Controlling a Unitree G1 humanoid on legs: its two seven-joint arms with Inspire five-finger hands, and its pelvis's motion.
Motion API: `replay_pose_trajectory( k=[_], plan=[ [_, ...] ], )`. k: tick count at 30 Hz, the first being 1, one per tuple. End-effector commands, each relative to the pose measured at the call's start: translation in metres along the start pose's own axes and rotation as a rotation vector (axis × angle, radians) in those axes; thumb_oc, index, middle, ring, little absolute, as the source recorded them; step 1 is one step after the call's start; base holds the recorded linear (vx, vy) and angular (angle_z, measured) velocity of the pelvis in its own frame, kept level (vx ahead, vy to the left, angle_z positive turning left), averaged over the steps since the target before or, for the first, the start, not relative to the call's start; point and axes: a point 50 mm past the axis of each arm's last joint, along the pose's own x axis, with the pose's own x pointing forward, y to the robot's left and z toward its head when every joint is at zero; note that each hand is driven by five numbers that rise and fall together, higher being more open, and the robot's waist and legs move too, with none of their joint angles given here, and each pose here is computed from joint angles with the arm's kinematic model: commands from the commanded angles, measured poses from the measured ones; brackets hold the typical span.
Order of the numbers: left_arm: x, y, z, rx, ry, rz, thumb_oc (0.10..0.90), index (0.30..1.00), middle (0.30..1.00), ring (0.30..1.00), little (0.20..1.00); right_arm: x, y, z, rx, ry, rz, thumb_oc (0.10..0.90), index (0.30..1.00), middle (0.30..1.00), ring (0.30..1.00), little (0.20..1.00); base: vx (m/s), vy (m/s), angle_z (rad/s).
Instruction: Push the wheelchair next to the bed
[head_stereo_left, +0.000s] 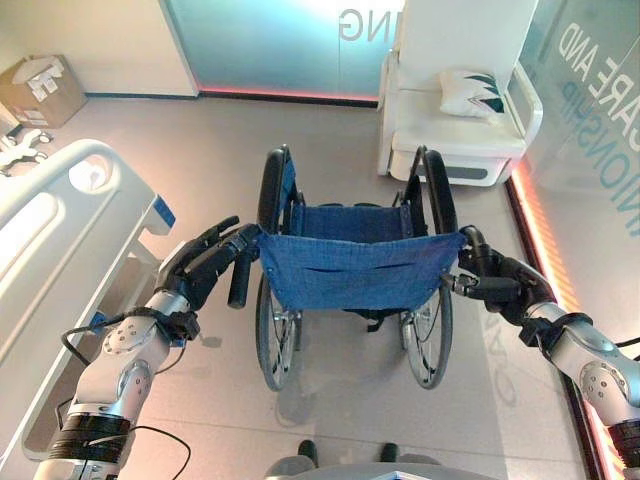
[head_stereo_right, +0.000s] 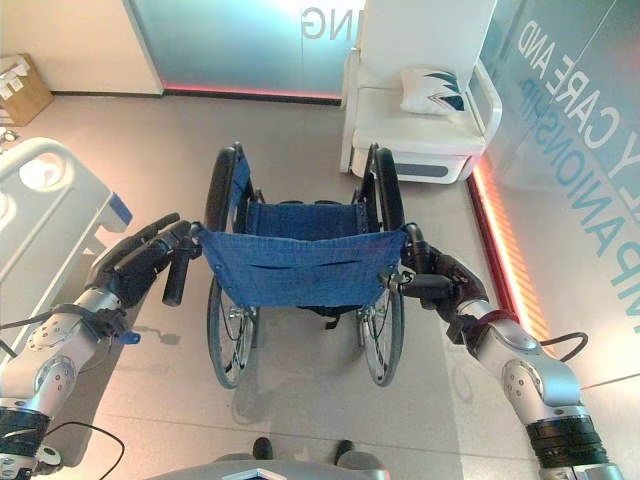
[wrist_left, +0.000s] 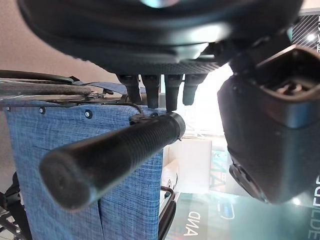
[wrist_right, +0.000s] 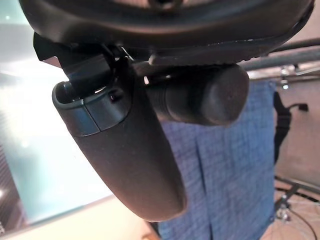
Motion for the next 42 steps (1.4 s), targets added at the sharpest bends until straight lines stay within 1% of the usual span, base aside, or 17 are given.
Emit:
replay_pose_trajectory(
  k=[1, 5, 10, 14, 24, 29, 35, 40, 42],
  plan=[
    [0.006, 0.000, 0.043, 0.050, -0.178, -0.060, 0.800, 0.900, 0.900, 0.900, 0.900, -0.005, 0.029, 0.062, -0.056, -0.340, 0.236, 0.800, 0.900, 0.900, 0.900, 0.900, 0.00, 0.000, 0.00],
    [0.005, 0.000, 0.039, 0.046, -0.162, -0.060, 0.800, 0.900, 0.900, 0.900, 0.900, -0.006, 0.032, 0.060, -0.044, -0.357, 0.260, 0.800, 0.900, 0.900, 0.900, 0.900, 0.00, 0.000, 0.00],
    [0.005, 0.004, 0.031, 0.023, -0.113, -0.008, 0.800, 0.900, 0.900, 0.900, 0.900, -0.006, 0.036, 0.055, -0.023, -0.363, 0.306, 0.800, 0.900, 0.900, 0.900, 0.900, 0.00, 0.000, 0.00],
    [0.004, 0.006, 0.029, 0.009, -0.101, -0.005, 0.800, 0.900, 0.900, 0.900, 0.900, -0.005, 0.036, 0.054, -0.010, -0.374, 0.311, 0.800, 0.900, 0.900, 0.900, 0.900, 0.00, -0.008, 0.00],
    [0.002, 0.005, 0.030, 0.008, -0.093, 0.002, 0.800, 0.900, 0.900, 0.900, 0.900, -0.005, 0.025, 0.058, 0.067, -0.420, 0.227, 0.800, 0.900, 0.900, 0.900, 0.900, -0.01, -0.026, 0.04],
    [0.000, 0.008, 0.030, 0.005, -0.078, 0.025, 0.800, 0.900, 0.900, 0.900, 0.900, -0.005, 0.026, 0.063, 0.064, -0.430, 0.215, 0.800, 0.900, 0.900, 0.900, 0.900, -0.02, -0.024, 0.03],
    [-0.004, 0.018, 0.034, 0.056, -0.042, 0.065, 0.800, 0.900, 0.900, 0.900, 0.900, -0.005, 0.027, 0.071, 0.053, -0.433, 0.210, 0.800, 0.900, 0.900, 0.900, 0.900, 0.00, 0.000, 0.00],
    [-0.006, 0.021, 0.043, 0.042, -0.067, 0.039, 0.800, 0.900, 0.900, 0.900, 0.900, -0.005, 0.028, 0.073, 0.036, -0.424, 0.212, 0.800, 0.900, 0.900, 0.900, 0.900, 0.00, 0.000, 0.00],
    [-0.007, 0.014, 0.052, 0.028, -0.112, -0.004, 0.800, 0.900, 0.900, 0.900, 0.900, -0.005, 0.027, 0.070, 0.033, -0.416, 0.210, 0.800, 0.900, 0.900, 0.900, 0.900, 0.00, 0.000, 0.00]
  ],
)
